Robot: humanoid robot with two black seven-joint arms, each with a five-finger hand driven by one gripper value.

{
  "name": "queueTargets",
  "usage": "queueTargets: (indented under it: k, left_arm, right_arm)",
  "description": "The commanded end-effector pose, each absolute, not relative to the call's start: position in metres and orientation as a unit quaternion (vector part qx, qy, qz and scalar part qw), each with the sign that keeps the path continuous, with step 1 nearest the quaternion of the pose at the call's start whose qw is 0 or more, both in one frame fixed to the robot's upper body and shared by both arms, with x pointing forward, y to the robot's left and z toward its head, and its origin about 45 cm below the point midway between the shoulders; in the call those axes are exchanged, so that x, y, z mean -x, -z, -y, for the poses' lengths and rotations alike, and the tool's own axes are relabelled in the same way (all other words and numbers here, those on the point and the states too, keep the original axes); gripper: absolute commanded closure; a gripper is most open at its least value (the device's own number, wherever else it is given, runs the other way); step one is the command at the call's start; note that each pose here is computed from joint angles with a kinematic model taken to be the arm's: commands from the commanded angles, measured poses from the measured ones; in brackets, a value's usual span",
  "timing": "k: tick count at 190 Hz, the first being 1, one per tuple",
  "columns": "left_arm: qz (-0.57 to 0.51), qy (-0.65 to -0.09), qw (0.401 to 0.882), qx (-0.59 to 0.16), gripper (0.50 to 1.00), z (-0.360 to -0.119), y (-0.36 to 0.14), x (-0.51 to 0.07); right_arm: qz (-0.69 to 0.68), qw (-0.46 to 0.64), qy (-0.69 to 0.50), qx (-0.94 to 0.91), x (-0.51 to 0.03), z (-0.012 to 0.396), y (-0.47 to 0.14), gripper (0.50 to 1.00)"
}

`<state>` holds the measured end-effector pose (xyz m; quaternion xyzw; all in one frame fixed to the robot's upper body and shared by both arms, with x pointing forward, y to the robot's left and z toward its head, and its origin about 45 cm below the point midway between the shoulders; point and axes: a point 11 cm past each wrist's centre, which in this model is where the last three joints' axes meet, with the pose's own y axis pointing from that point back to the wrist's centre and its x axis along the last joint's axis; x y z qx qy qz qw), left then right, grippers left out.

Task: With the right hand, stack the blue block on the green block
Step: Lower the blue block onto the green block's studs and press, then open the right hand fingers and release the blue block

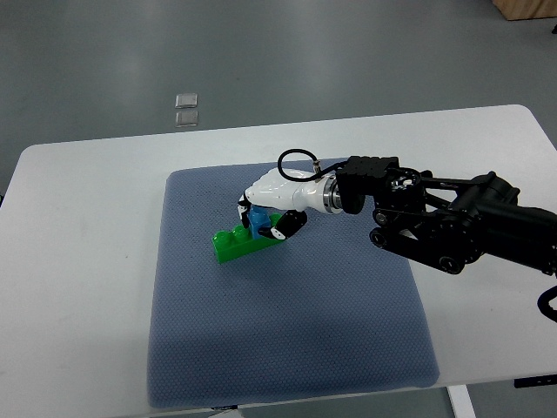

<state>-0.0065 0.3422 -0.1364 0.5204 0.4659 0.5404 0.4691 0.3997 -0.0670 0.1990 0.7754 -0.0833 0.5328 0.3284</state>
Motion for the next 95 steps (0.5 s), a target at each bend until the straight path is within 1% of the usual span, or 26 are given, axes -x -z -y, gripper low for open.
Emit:
queueTargets:
  k: [1, 15, 22, 28, 58, 95]
  left_arm:
    - [-0.466, -0.541, 0.469, -0.520, 0.500, -0.342, 0.136, 0.006]
    - [-0.466, -0.541, 0.469, -0.520, 0.500, -0.342, 0.136, 0.006]
    - [-0.466, -0.541, 0.469, -0.520, 0.500, -0.342, 0.136, 0.006]
    - [-0.466, -0.541, 0.469, -0.520, 0.500, -0.342, 0.136, 0.006]
    - [-0.466, -0.541, 0.469, -0.520, 0.500, -0.342, 0.136, 0.006]
    - [-0.466, -0.541, 0.469, -0.520, 0.500, -0.342, 0.136, 0.006]
  right_arm:
    - [0.084, 0.325, -0.532, -0.777, -0.400, 0.066, -0.200, 0.781]
    - [0.084, 0.325, -0.532, -0.777, -0.400, 0.066, -0.201, 0.775]
    - [0.085, 0.325, -0.531, -0.778, -0.400, 0.066, -0.200, 0.756]
    - [0.085, 0.325, -0.531, -0.778, -0.400, 0.066, -0.200, 0.750]
    - [0.085, 0.324, -0.531, -0.779, -0.399, 0.065, -0.201, 0.744]
    - [0.087, 0.323, -0.537, -0.774, -0.404, 0.066, -0.211, 0.697]
